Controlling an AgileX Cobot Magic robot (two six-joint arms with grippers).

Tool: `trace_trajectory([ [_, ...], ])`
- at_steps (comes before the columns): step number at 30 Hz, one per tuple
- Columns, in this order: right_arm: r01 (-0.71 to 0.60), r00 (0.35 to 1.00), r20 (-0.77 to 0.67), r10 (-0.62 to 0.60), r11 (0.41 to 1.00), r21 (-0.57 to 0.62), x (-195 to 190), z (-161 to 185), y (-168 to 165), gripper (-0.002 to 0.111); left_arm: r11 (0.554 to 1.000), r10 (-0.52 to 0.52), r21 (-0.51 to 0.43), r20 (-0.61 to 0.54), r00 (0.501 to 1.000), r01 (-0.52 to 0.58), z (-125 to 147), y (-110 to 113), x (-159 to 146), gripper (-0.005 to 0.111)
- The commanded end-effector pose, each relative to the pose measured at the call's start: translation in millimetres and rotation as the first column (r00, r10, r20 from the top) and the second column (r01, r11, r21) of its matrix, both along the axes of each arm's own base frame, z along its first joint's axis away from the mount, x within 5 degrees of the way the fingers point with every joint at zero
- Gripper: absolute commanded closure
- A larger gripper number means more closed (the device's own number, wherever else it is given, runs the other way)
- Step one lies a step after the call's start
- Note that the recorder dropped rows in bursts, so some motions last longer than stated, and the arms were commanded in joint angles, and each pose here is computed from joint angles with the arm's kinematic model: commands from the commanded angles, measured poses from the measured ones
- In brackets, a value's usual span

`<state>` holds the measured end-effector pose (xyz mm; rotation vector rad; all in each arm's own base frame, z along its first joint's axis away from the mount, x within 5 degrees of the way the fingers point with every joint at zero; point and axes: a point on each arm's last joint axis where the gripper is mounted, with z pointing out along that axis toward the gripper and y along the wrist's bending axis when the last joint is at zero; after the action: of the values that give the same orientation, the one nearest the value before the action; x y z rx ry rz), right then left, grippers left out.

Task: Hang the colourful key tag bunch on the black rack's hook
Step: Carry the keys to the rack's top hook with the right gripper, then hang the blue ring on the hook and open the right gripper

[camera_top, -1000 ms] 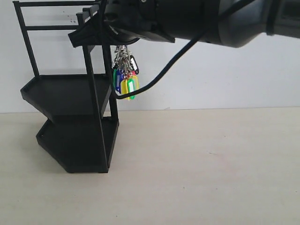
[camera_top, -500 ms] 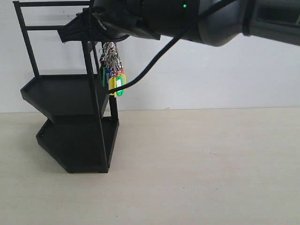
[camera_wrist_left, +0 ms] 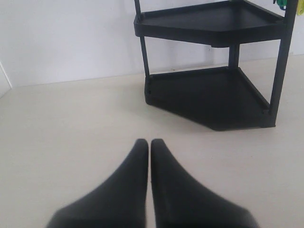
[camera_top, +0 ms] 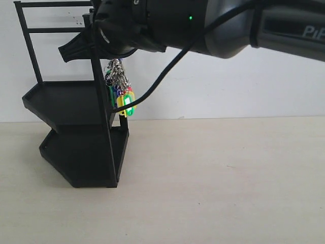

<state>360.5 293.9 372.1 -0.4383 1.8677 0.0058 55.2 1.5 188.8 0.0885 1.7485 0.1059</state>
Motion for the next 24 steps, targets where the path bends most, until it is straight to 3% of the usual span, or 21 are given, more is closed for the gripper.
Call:
trace_trajectory([
  [1,-0.044,0.999,0.033,0.043,0.999,0.020,-1,7,3,0.103,1.000,-0.002,-0.002,0.012,1.000,0.002,1,0,0,0.102],
  [8,-0.050,0.998,0.036,0.048,0.998,0.041,-1,8,4,0.062,1.000,-0.002,-0.002,0.012,1.000,0.002,1,0,0,0.102],
  [15,0.024,1.000,0.007,-0.024,0.999,0.022,-4,13,-7,0.063,1.000,-0.002,-0.002,0.012,1.000,0.002,1,0,0,0.102],
  [24,0.076,0.997,0.008,-0.077,0.993,0.095,-26,52,-32,0.063,1.000,-0.002,-0.002,0.012,1.000,0.002,1,0,0,0.102],
])
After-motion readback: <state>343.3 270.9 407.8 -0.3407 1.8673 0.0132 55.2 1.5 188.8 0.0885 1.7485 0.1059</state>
